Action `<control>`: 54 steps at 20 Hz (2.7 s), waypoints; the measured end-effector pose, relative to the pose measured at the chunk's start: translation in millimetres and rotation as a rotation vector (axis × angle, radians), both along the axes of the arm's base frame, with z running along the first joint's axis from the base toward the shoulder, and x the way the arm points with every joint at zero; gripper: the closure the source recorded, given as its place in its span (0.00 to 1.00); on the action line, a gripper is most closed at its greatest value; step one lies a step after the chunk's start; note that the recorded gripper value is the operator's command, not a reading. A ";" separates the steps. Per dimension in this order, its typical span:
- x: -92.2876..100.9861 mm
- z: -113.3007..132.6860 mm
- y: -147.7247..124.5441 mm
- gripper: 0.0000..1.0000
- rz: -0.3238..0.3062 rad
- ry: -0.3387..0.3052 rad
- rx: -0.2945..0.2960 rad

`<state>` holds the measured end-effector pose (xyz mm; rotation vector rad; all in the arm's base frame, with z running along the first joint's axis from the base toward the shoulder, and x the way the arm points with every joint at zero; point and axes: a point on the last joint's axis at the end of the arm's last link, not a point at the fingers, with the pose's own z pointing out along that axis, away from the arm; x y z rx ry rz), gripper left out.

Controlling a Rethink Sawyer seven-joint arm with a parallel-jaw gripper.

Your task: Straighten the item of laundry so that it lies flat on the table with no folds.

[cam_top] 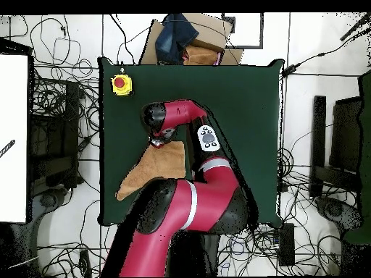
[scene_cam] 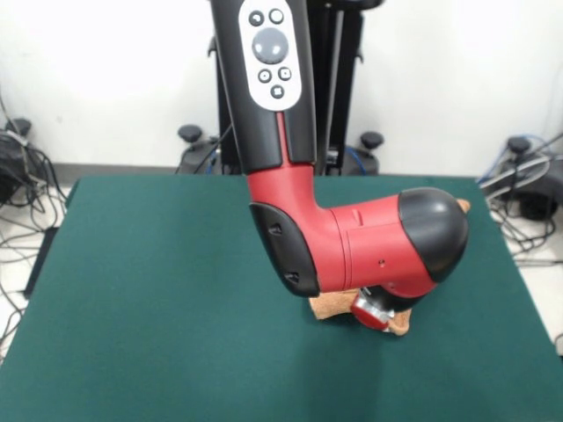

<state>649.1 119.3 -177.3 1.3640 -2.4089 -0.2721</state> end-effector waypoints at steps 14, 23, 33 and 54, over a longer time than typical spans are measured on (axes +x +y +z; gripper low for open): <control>-0.4 8.1 -1.1 1.00 0.005 -0.036 0.014; -10.1 68.5 -24.2 1.00 0.023 -0.107 0.038; -14.3 106.0 -34.1 1.00 0.040 -0.117 0.028; -25.0 153.1 -58.9 1.00 0.043 -0.154 0.015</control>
